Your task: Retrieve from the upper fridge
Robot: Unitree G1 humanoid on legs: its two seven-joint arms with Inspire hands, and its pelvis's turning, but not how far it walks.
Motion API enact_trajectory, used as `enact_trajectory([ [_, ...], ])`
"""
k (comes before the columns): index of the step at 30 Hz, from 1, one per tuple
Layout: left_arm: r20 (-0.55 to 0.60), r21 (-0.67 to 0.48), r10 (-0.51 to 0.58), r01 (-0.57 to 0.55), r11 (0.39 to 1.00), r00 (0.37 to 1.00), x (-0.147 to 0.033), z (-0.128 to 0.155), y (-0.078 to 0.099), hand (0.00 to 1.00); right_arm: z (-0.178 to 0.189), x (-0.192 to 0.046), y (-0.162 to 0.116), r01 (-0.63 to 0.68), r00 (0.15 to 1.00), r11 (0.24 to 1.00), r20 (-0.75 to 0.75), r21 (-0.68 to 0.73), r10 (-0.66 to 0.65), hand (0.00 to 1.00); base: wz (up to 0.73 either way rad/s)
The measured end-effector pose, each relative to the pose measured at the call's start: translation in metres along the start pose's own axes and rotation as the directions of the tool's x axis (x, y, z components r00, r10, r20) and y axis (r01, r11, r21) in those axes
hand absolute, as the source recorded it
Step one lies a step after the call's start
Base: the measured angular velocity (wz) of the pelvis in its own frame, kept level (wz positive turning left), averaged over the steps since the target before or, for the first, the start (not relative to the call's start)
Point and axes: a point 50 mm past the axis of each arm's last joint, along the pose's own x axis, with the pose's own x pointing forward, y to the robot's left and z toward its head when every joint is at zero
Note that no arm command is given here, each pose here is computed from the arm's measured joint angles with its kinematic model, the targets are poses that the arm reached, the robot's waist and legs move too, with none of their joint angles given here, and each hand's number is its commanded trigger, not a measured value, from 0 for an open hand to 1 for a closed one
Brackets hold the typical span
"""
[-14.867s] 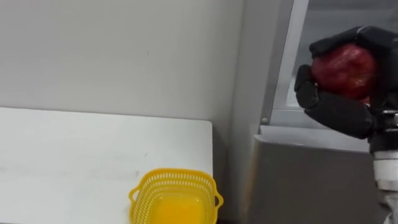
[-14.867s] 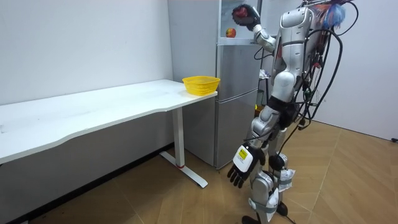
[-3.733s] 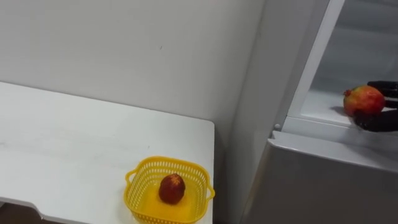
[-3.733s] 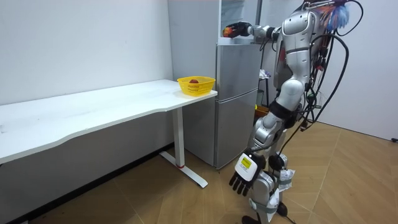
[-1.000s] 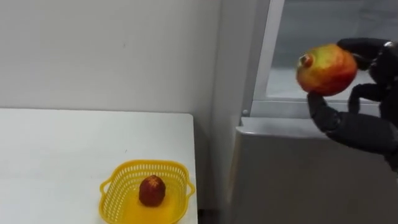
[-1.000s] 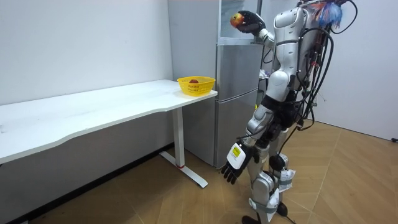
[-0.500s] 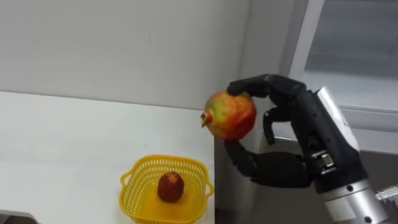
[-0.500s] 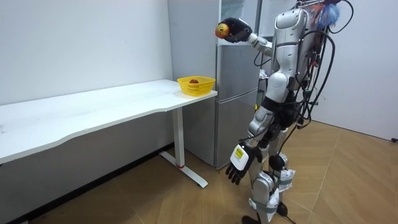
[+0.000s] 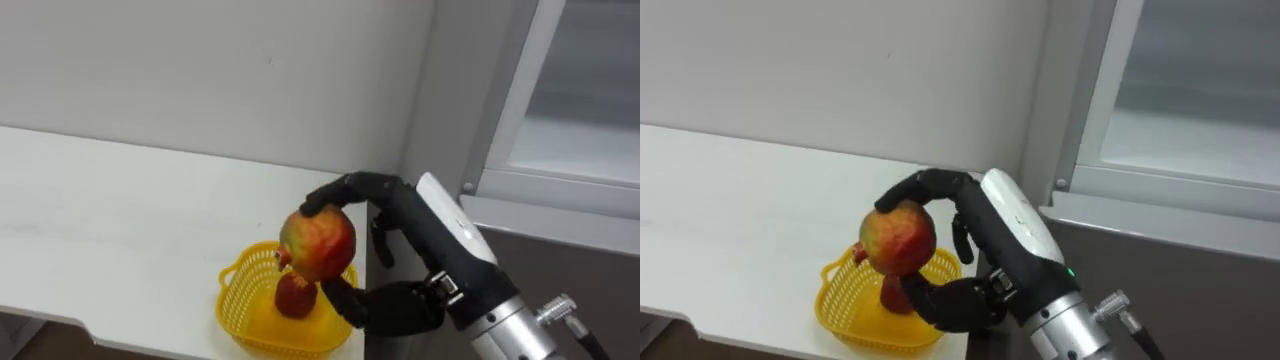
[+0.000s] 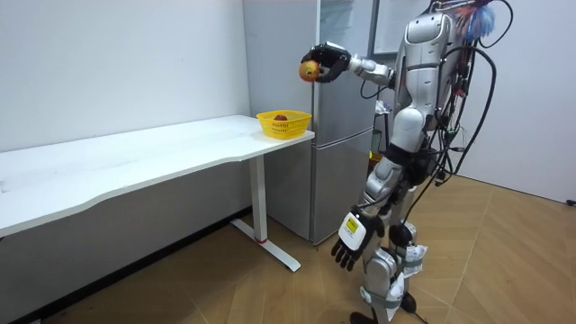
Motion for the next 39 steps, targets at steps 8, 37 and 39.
enact_trajectory([
  [8, -0.009, -0.001, -0.041, 0.041, 0.999, 0.999, 0.000, -0.001, -0.003, 0.00, -0.035, 0.001, 0.019, -0.094, 0.986, 0.991, -0.148, -0.096, 0.080, 1.00, 0.01],
  [37, -0.011, 0.008, -0.036, 0.037, 0.999, 0.999, 0.000, 0.003, 0.002, 0.00, -0.100, -0.009, 0.044, -0.097, 0.907, 0.980, -0.420, -0.175, 0.014, 1.00, 0.03],
  [39, -0.010, 0.008, -0.036, 0.037, 0.999, 0.999, 0.000, 0.003, 0.002, 0.00, -0.100, -0.010, 0.044, -0.097, 0.905, 0.980, -0.424, -0.176, 0.013, 0.09, 0.06],
])
